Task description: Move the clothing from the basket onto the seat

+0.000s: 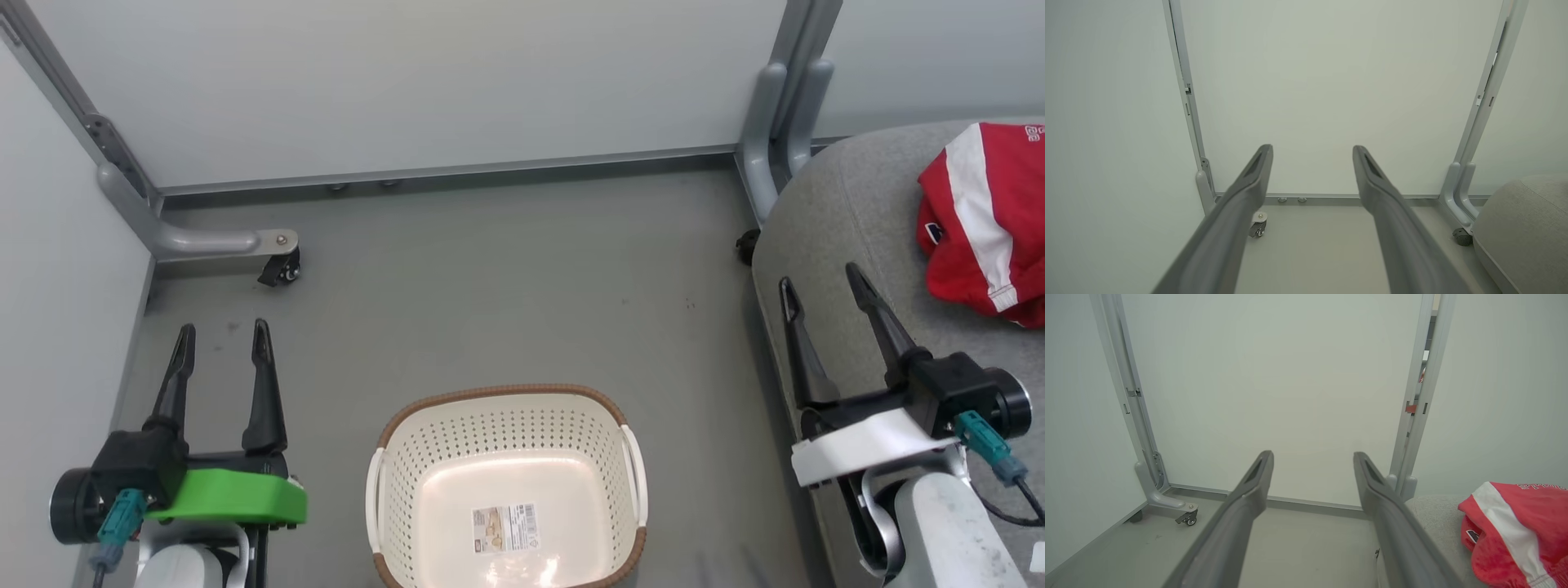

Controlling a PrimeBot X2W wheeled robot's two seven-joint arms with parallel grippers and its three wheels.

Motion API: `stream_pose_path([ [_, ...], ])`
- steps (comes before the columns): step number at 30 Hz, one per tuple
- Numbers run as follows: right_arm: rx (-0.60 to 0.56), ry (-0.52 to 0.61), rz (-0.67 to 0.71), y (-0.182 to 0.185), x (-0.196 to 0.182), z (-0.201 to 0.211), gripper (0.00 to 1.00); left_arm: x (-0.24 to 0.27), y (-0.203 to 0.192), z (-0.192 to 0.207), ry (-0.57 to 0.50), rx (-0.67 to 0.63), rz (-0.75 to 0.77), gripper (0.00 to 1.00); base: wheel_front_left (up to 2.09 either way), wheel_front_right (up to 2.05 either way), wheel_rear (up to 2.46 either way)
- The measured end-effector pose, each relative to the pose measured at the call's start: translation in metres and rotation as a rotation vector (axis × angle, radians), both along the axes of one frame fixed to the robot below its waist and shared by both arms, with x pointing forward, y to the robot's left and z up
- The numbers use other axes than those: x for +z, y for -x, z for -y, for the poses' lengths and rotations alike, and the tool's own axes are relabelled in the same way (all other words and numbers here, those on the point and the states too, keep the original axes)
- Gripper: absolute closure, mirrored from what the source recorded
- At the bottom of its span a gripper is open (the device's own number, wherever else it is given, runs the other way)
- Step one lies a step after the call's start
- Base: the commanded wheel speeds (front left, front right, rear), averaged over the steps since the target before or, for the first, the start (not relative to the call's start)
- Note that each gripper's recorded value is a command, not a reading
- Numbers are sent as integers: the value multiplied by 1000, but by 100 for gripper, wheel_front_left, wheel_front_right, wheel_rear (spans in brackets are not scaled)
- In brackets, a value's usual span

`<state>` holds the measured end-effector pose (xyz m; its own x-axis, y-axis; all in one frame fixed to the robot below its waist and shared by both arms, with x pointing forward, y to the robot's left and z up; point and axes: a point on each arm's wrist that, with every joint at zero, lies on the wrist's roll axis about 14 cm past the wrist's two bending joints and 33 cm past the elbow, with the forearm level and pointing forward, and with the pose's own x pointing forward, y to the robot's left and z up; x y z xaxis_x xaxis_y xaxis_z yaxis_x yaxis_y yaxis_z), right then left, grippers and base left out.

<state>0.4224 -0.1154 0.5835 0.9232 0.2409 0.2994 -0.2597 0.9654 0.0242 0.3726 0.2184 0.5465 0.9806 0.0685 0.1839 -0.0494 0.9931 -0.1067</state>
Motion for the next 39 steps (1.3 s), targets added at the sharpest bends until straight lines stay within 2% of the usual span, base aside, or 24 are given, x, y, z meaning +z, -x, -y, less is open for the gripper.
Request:
stream_pose_path([
  [7, -24, 0, -16, 24, -6, 8, 0, -1, 18, 6, 10, -15, 6, 0, 0, 0, 0],
  [16, -76, -4, -53, 41, -20, 28, 0, -2, 20, 20, 5, -62, 7, 0, 0, 0, 0],
  [39, -90, -21, -80, 41, -28, 33, 0, -19, 16, 25, 1, -83, -46, 0, 0, 0, 0],
])
